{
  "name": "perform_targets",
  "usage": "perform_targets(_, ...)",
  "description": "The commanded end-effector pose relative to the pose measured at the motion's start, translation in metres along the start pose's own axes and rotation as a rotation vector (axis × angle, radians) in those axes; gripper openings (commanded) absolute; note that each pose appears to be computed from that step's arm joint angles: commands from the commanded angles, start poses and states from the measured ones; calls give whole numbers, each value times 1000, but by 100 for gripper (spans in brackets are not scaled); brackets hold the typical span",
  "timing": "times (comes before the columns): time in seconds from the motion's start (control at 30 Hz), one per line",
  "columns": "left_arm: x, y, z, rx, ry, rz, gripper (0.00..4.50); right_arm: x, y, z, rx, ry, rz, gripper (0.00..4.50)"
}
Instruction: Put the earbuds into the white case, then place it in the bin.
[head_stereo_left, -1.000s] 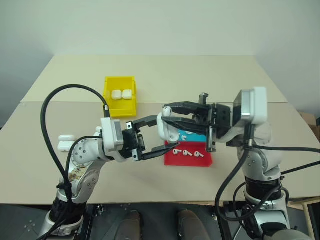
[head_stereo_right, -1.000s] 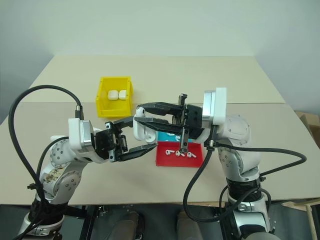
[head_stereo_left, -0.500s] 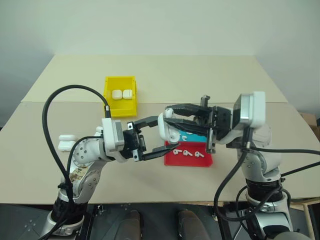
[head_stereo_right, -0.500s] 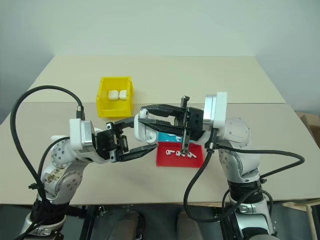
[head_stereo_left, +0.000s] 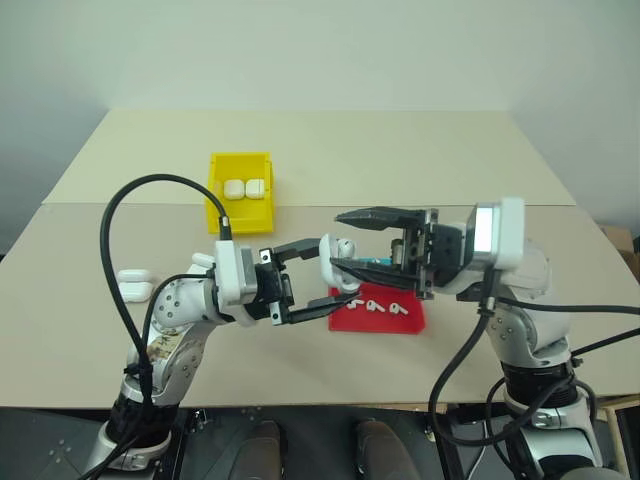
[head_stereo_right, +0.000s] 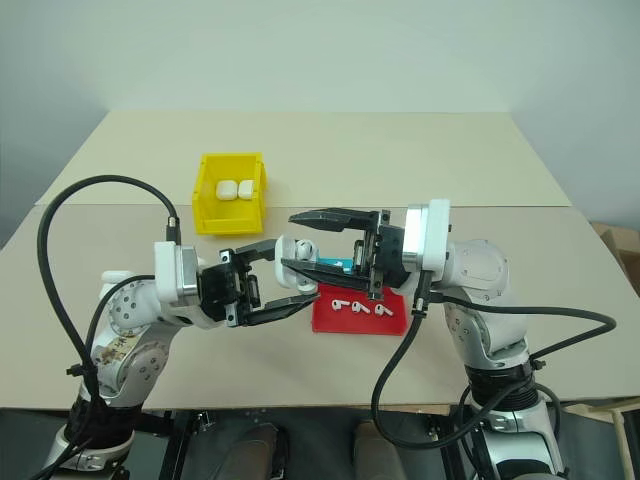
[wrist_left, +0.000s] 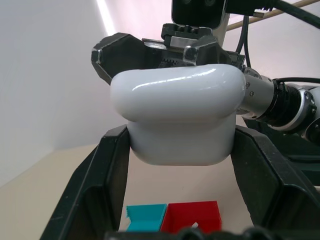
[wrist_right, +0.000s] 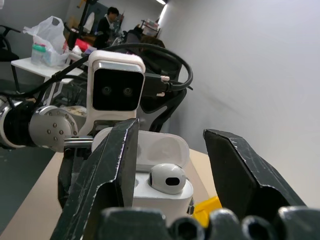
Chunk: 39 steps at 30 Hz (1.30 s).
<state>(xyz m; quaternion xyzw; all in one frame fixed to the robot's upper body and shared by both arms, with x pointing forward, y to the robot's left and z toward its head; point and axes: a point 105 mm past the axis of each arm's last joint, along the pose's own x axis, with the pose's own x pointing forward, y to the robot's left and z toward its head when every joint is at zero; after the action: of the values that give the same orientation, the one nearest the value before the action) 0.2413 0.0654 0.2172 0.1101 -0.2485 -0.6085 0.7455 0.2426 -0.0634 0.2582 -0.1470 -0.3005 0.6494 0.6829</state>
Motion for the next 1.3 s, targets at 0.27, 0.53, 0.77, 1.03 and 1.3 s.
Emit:
perform_targets(0.27,-28,-6,-17,42,100,21,276,-35,-18,13,-85,261,61,260)
perform_targets(0.53,-51,-14,-36,25,311,23,276,-46,-52,-35,-72,843,180,260)
perform_targets(0.77,-53,-17,-37,22,301,40,276,-54,-70,-87,-85,1204,350,260)
perform_targets(1.03,-51,-20,-39,26,308,43,276,-51,-80,-128,-148,1350,520,260)
perform_targets(1.3,-50,-23,-39,20,324,59,276,-46,-75,-151,-134,1382,620,260)
